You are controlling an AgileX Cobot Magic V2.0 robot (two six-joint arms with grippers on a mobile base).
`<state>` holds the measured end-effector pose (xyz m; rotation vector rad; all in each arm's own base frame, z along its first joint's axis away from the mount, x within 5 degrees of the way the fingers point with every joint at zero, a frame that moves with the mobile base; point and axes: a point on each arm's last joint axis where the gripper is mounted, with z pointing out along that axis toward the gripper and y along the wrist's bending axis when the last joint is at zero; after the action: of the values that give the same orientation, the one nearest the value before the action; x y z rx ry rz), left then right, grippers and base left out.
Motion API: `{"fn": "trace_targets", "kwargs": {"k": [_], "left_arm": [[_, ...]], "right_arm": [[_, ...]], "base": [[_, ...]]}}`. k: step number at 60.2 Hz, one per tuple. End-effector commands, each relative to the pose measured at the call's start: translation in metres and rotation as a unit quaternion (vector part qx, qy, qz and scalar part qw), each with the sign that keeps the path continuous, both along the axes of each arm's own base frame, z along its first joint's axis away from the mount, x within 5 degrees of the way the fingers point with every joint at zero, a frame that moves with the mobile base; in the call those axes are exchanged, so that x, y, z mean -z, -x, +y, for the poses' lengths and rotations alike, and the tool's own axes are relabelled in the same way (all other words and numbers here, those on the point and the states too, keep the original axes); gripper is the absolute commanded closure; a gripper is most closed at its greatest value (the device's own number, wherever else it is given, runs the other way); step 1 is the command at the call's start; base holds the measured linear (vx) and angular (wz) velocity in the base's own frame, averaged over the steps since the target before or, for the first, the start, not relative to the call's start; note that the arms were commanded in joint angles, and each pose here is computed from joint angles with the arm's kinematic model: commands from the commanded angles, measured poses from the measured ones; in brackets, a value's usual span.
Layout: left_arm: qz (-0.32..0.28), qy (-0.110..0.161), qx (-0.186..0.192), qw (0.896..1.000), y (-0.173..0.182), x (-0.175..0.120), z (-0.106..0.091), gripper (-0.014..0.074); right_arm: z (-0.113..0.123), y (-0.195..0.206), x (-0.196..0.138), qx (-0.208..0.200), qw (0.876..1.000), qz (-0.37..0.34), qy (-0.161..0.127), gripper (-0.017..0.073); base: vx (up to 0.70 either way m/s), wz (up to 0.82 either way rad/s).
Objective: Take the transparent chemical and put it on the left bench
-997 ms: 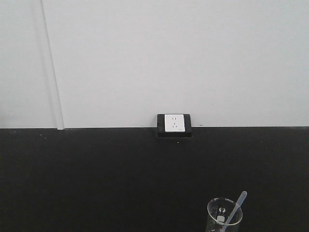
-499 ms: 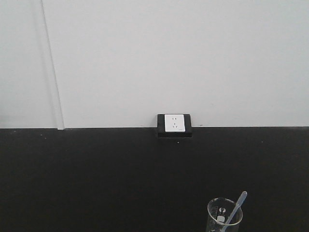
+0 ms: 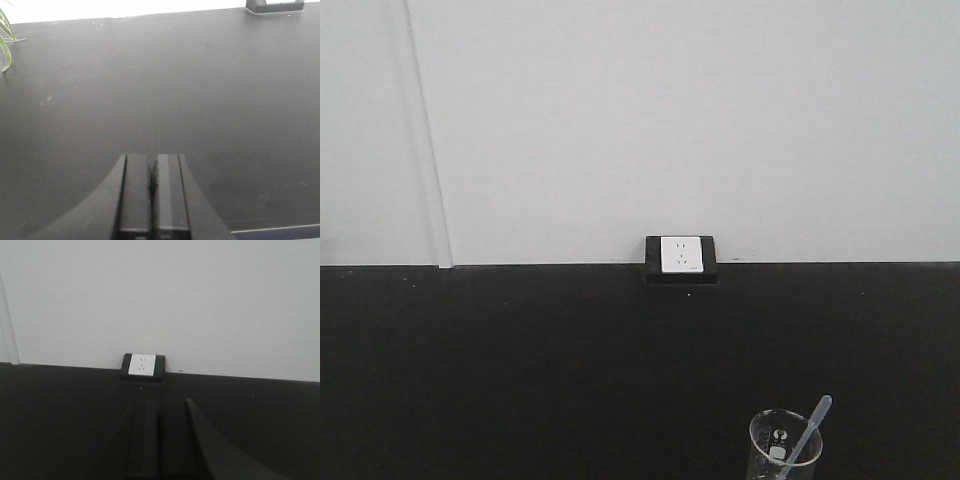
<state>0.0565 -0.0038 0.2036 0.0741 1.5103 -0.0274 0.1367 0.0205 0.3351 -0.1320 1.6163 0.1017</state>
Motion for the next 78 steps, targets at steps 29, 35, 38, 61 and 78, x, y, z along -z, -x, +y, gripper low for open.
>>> {"fn": "trace_targets", "kwargs": {"k": [29,35,38,61,78], "left_arm": [[-0.040,0.007,0.000,0.999,0.001,-0.003,0.000,0.0597],[-0.040,0.007,0.000,0.999,0.001,-0.003,0.000,0.0597],[-0.040,0.007,0.000,0.999,0.001,-0.003,0.000,0.0597],[-0.040,0.007,0.000,0.999,0.001,-0.003,0.000,0.0597],[-0.040,0.007,0.000,0.999,0.001,-0.003,0.000,0.0597]], "right_arm": [[0.002,-0.014,-0.017,-0.002,0.991,-0.045,-0.124,-0.0066],[0.004,-0.031,-0.008,0.004,0.989,-0.019,-0.148,-0.0046],[0.005,-0.044,-0.001,0.009,0.987,-0.008,-0.160,-0.0026],[0.011,-0.132,0.071,0.074,0.966,0.099,-0.227,0.0064],[0.020,-0.181,0.079,0.071,0.960,0.121,-0.241,0.0064]], "base": [[0.00,0.00],[0.00,0.00],[0.00,0.00],[0.00,0.00],[0.00,0.00]]}}
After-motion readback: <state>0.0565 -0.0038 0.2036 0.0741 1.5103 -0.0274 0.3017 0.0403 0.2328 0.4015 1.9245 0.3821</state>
